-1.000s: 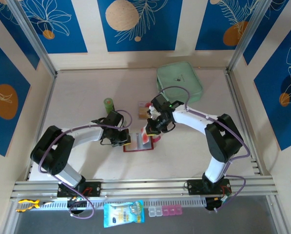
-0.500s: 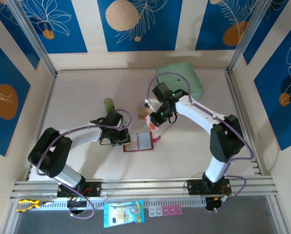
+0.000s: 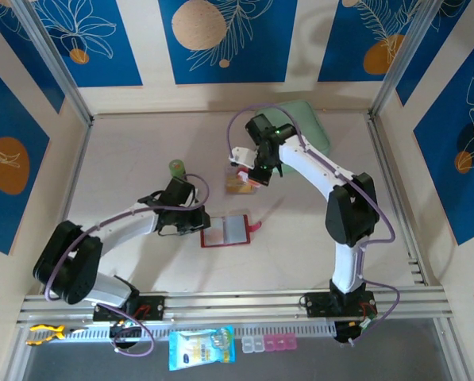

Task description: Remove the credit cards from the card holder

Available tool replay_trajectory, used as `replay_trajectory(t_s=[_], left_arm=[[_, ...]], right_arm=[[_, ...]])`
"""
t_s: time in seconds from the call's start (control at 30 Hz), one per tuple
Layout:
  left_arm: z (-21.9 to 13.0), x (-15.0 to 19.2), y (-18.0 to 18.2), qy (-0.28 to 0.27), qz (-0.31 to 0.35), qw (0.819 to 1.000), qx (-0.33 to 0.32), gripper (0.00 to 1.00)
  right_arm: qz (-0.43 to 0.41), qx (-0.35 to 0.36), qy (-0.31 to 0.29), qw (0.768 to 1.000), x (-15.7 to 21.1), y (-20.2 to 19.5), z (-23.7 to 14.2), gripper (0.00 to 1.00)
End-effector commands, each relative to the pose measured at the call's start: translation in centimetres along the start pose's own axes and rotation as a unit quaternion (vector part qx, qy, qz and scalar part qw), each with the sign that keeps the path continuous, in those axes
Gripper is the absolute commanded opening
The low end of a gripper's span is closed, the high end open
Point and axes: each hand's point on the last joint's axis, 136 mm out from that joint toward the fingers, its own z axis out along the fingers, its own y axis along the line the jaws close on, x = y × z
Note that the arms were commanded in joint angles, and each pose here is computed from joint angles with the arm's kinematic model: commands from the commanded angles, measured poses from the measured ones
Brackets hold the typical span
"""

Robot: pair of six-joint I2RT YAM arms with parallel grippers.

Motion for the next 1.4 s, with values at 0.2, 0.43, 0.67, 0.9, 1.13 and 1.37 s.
replay_trajectory(t_s=[0.2, 0.43, 0.67, 0.9, 1.13, 1.37], left_arm=[[-0.9, 0.6, 1.9, -0.004, -0.015, 1.0, -0.022, 0.11], [-1.0, 0.5, 2.5, -0.007, -0.023, 0.999, -0.027, 0.11], [-1.0, 0.6, 3.0, -0.006, -0.029, 0.999, -0.032, 0.11], [-0.8, 0.5, 3.1, -0.002, -0.032, 0.999, -0.031, 0.11], [-0.6, 0.3, 2.9, -0.001, -0.032, 0.999, -0.027, 0.11], [-0.3, 0.2, 2.4, 0.004, -0.028, 0.999, -0.015, 0.11]], right_arm=[[-0.057, -0.02, -0.03, 0.998, -2.9, -2.3, -0.1, 0.0], [-0.066, -0.014, -0.033, 0.997, -3.7, -3.8, 1.0, 0.0], [-0.067, -0.023, -0.023, 0.997, -3.2, -4.2, 2.8, 0.01], [-0.062, -0.018, -0.017, 0.998, -2.8, -4.8, 3.5, 0.12], [-0.053, 0.006, -0.021, 0.998, -2.9, -5.5, 2.1, 0.22], [0.012, 0.009, -0.063, 0.998, -4.2, -5.0, -0.5, 0.22]])
